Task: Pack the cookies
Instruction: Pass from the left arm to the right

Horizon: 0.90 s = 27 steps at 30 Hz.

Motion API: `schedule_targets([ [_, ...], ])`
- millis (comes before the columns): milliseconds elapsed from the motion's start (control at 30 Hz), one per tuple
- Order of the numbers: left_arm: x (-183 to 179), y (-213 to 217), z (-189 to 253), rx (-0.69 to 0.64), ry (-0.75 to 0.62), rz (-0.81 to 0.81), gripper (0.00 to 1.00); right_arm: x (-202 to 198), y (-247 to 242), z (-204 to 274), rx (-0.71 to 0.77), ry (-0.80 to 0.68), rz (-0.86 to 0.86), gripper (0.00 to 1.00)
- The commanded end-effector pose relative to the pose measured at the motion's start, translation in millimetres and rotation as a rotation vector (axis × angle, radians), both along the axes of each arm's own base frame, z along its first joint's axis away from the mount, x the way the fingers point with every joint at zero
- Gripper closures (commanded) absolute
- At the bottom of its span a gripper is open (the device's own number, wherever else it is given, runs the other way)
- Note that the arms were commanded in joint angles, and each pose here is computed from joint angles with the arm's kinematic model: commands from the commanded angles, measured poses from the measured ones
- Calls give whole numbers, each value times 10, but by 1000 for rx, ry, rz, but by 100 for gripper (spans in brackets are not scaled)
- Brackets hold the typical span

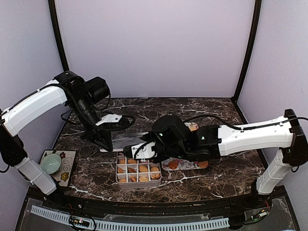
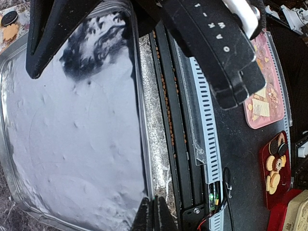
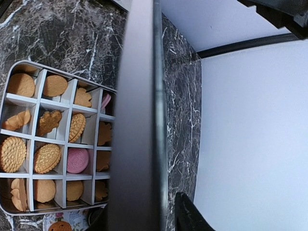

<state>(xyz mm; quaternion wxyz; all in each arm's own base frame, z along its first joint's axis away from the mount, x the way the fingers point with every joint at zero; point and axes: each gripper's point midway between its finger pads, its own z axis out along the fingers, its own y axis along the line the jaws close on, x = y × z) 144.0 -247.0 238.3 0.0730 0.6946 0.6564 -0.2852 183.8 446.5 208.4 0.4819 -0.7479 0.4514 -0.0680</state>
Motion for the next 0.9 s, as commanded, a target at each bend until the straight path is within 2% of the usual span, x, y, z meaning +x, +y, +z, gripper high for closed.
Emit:
schedule_targets([
  [0, -20, -11, 62, -14, -12, -21, 100, 78, 71, 321, 104, -68, -45, 69],
  [100, -6, 4, 42, -1, -20, -20, 100, 103, 67, 384, 127, -90, -61, 78],
  [167, 24, 9, 27, 9, -30, -10, 96, 127, 72, 438, 150, -105, -75, 82],
  [300, 147, 53, -30, 56, -90, 28, 74, 152, 75, 482, 177, -111, -98, 87],
  [433, 430, 154, -94, 98, -230, 108, 63, 179, 38, 520, 210, -83, -143, 90],
  [567, 1041, 328, 141, -2, -363, 333, 36, 170, -70, 695, 277, -50, -182, 92],
  [600, 1213, 390, 227, -29, -392, 400, 34, 168, -98, 714, 288, -42, -191, 92],
  [633, 1373, 466, 322, -55, -415, 470, 24, 163, -127, 721, 298, -32, -198, 92],
  [767, 1827, 758, 722, -198, -450, 707, 18, 123, -199, 721, 330, 23, -216, 92],
  [833, 1950, 876, 899, -282, -441, 790, 4, 105, -212, 736, 368, 72, -234, 92],
  [867, 2011, 956, 957, -312, -436, 826, 1, 100, -212, 759, 397, 103, -247, 92],
])
